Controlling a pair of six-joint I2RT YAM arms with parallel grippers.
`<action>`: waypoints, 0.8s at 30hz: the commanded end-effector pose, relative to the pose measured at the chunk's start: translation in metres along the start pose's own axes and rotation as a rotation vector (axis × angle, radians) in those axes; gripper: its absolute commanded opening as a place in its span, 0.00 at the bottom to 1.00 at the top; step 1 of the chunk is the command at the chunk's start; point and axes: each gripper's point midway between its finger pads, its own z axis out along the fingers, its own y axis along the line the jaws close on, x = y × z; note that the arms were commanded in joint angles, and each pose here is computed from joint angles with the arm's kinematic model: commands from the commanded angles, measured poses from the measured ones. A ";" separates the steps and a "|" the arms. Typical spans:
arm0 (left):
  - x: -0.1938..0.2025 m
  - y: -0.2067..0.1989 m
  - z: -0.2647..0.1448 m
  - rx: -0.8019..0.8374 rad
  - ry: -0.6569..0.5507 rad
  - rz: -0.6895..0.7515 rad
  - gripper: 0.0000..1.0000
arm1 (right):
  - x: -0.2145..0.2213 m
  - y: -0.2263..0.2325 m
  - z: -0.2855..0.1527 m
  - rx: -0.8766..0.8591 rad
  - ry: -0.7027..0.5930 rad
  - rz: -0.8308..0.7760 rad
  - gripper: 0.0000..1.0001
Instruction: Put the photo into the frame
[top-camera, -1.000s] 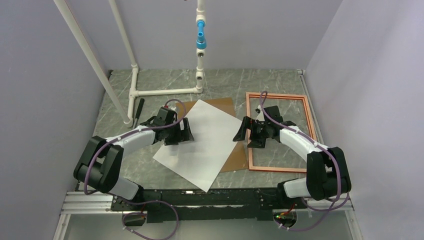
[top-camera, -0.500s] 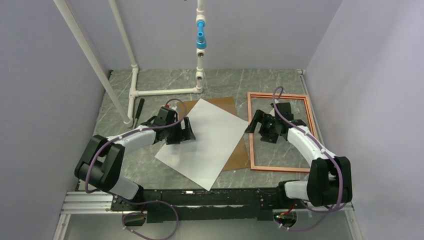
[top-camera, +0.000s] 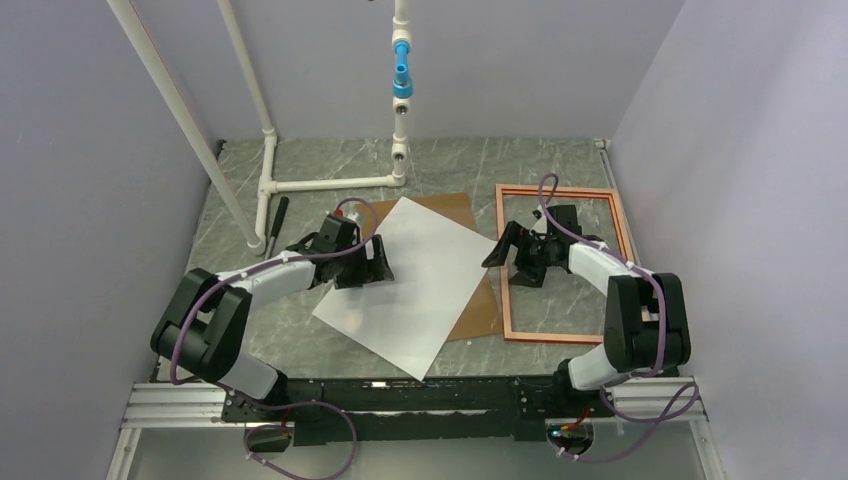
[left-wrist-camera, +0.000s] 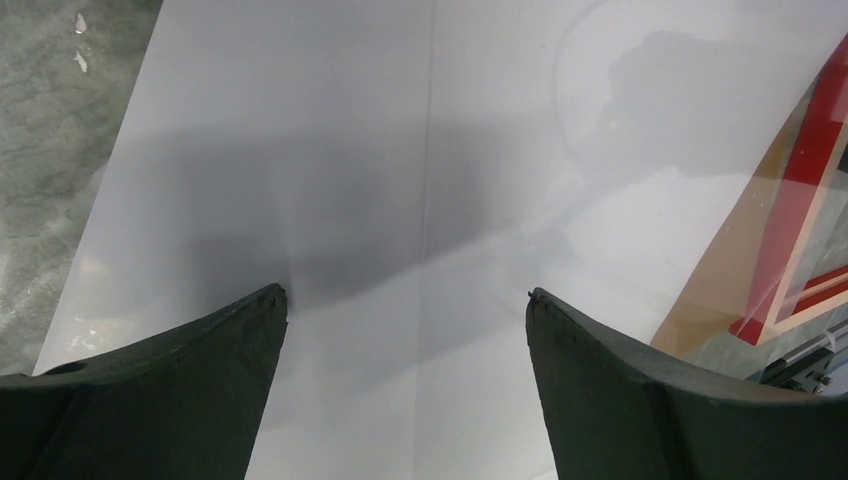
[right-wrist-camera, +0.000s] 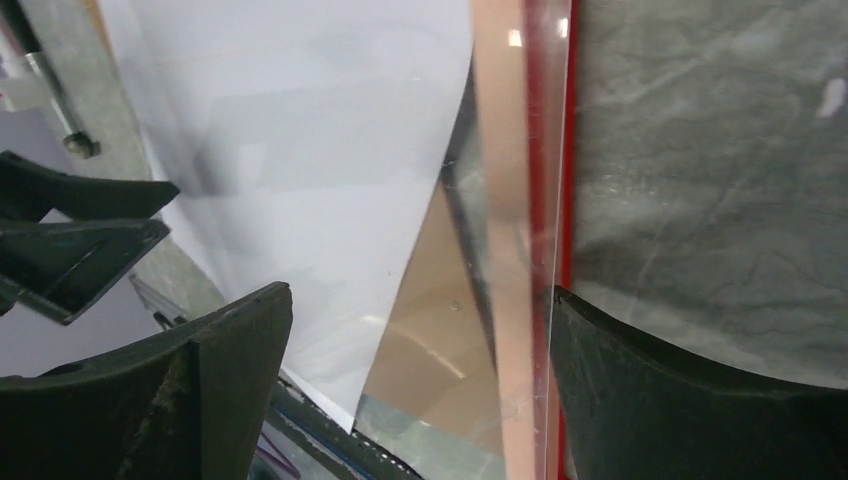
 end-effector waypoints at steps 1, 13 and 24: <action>0.008 -0.006 0.006 0.007 0.036 0.011 0.92 | -0.019 0.039 -0.018 -0.160 -0.072 -0.101 0.96; 0.010 -0.009 0.008 0.006 0.039 0.016 0.92 | -0.012 0.073 -0.045 -0.324 -0.109 -0.122 0.92; 0.014 -0.015 0.013 0.030 0.047 0.019 0.92 | 0.001 0.068 -0.023 -0.410 -0.014 -0.072 0.83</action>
